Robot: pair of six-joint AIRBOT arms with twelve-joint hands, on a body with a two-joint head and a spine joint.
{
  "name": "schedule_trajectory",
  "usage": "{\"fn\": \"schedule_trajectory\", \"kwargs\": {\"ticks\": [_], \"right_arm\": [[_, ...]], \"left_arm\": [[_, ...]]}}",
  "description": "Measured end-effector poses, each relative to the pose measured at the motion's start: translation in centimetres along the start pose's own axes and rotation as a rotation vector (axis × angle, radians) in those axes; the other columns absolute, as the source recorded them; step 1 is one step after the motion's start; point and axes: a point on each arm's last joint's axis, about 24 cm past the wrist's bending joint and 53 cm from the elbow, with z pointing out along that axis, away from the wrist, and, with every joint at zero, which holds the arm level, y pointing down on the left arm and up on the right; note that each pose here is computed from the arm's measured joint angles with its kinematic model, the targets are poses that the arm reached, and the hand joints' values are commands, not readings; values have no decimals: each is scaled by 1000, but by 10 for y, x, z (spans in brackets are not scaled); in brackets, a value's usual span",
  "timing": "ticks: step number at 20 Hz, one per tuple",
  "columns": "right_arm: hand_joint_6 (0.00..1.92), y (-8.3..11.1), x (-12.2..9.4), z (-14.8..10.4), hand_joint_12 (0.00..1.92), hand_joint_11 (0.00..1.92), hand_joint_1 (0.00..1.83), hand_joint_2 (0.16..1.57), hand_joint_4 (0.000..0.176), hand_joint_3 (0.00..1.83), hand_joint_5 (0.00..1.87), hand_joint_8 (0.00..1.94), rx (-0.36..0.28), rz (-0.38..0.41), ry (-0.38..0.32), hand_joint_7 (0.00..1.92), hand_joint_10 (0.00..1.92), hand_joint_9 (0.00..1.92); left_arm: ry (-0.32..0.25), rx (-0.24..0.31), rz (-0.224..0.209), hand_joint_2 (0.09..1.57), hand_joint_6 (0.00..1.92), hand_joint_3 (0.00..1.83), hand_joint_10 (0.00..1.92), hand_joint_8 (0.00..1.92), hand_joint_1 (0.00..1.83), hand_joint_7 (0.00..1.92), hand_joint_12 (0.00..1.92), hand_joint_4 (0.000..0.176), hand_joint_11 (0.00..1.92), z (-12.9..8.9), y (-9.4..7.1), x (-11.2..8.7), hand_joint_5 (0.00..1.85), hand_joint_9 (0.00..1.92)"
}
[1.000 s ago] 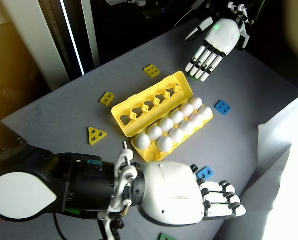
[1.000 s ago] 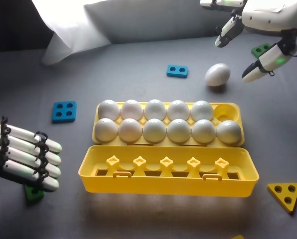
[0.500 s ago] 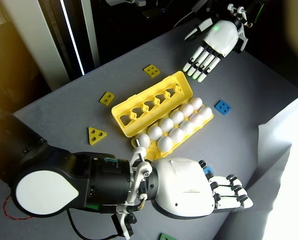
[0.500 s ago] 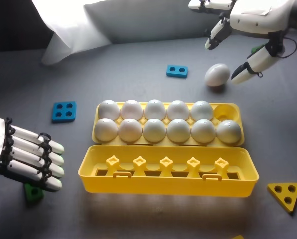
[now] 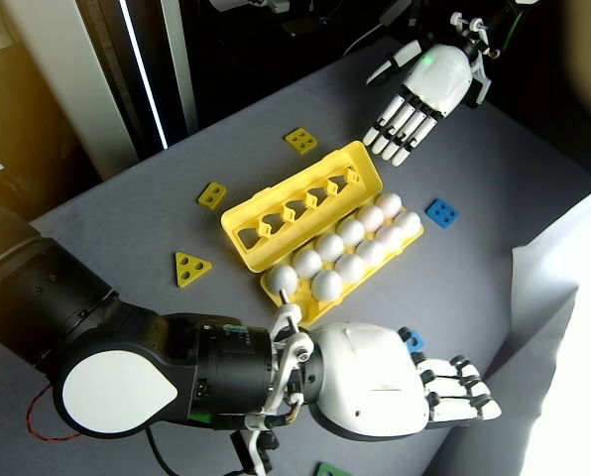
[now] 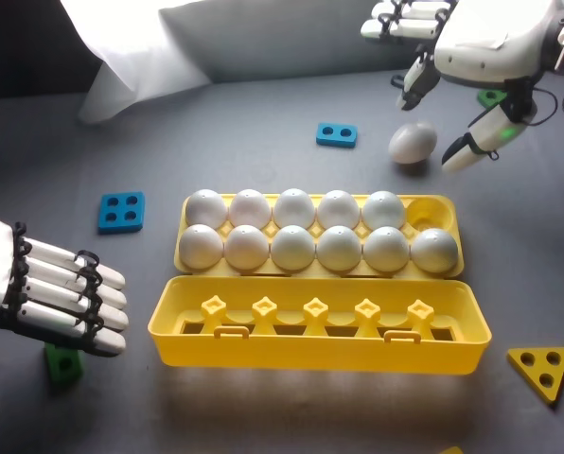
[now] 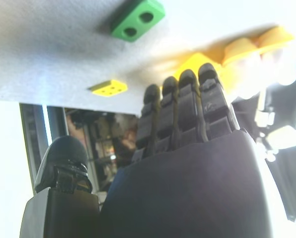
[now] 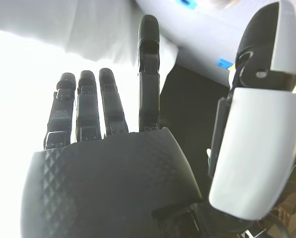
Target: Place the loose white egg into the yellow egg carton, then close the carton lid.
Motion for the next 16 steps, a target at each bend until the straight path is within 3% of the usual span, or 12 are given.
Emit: {"fn": "schedule_trajectory", "kwargs": {"ticks": [3, 5, 6, 10, 14, 16], "right_arm": [[3, 1, 3, -1, 0, 0, 722, 733, 161, 2, 863, 0, -5, -1, 4, 12, 0, 0], [6, 3, 1, -1, 0, 0, 759, 724, 133, 0, 855, 6, -12, -2, -1, 20, 0, 0], [9, 4, 2, 1, 0, 0, 777, 717, 130, 0, 862, 13, -16, -2, -3, 40, 0, 0], [0, 8, 4, 5, 0, 0, 740, 744, 154, 6, 789, 0, -23, -1, -4, 0, 0, 0], [20, 9, 11, 4, 0, 0, 743, 757, 147, 9, 833, 0, -27, -11, 8, 0, 0, 0], [21, 8, 16, 2, 0, 0, 769, 748, 127, 3, 848, 1, -27, -22, 19, 3, 0, 0]], "left_arm": [[0, 0, 1, 1274, 11, 4, 12, 13, 0, 130, 8, 0, 17, 0, 0, 0, 168, 83], [0, 0, 1, 1282, 9, 4, 10, 9, 0, 190, 33, 0, 61, 0, 0, 0, 217, 139], [0, 0, 2, 1282, 10, 3, 10, 10, 0, 206, 37, 0, 67, 0, 0, 0, 233, 152], [6, -1, 8, 1279, 4, 0, 5, 4, 0, 229, 51, 0, 69, 0, 1, 1, 266, 163], [6, -1, 10, 1281, 9, 0, 8, 8, 0, 243, 63, 0, 85, 0, 1, 1, 282, 177], [6, -1, 10, 1279, 7, 0, 3, 7, 0, 245, 60, 0, 75, 0, 1, 1, 282, 168]]}}
